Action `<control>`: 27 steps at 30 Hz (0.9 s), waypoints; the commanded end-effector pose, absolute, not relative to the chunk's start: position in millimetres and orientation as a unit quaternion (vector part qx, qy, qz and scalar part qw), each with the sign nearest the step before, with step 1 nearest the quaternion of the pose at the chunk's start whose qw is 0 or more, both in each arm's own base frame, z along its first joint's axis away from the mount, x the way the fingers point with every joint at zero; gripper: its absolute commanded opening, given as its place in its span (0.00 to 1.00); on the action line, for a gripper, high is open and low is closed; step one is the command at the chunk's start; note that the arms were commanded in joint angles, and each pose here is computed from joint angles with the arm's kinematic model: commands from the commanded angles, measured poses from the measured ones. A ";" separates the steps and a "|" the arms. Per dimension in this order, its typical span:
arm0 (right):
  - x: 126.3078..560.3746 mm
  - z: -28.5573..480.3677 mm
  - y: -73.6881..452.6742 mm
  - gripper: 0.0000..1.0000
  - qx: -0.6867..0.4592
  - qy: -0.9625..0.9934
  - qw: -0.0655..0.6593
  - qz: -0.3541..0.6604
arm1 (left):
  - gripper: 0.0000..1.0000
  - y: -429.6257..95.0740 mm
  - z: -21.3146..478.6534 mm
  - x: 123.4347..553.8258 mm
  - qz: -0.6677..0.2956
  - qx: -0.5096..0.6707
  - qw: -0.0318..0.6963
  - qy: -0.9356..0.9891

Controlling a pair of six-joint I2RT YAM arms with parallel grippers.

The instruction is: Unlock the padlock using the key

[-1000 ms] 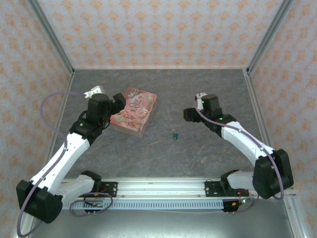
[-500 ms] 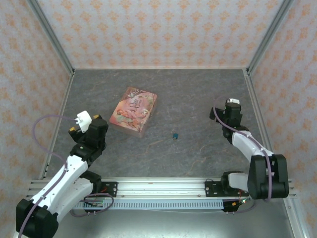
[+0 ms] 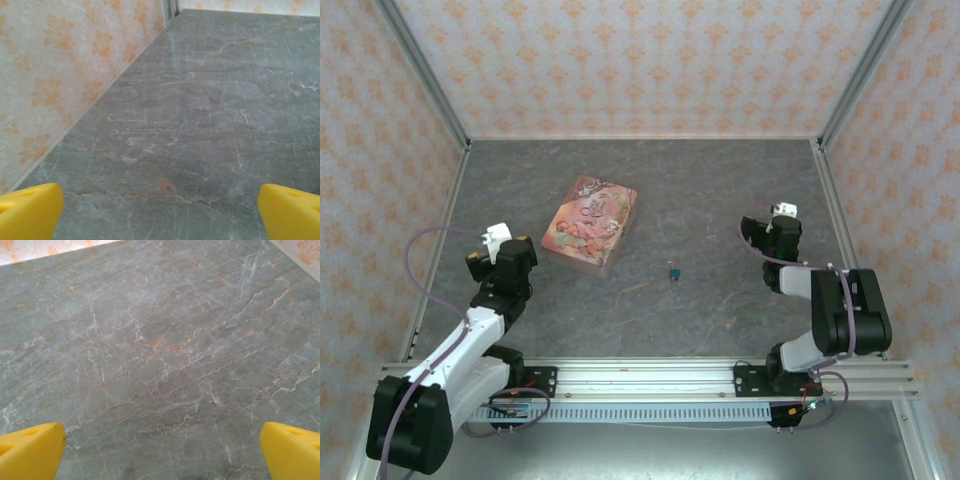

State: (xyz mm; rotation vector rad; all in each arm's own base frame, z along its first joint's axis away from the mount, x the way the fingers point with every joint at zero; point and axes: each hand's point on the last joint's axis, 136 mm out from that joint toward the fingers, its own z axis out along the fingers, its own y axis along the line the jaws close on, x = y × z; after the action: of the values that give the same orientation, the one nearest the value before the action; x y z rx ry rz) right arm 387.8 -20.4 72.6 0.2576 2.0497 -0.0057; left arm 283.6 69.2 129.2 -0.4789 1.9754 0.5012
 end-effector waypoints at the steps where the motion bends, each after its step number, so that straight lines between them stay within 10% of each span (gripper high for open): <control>1: 395.2 88.0 -18.3 0.99 0.096 0.828 0.552 0.009 | 1.00 59.5 131.9 301.4 0.164 -0.179 0.527 0.814; 27: 395.2 88.0 -18.5 0.99 0.096 0.830 0.550 0.009 | 1.00 34.6 96.9 384.3 0.081 -0.096 0.564 0.816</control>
State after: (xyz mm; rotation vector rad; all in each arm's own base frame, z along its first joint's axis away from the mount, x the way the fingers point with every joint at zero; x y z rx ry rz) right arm 390.4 -16.6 78.5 0.2369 2.0011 0.0208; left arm 381.6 36.4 102.5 -0.2784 1.8910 0.1792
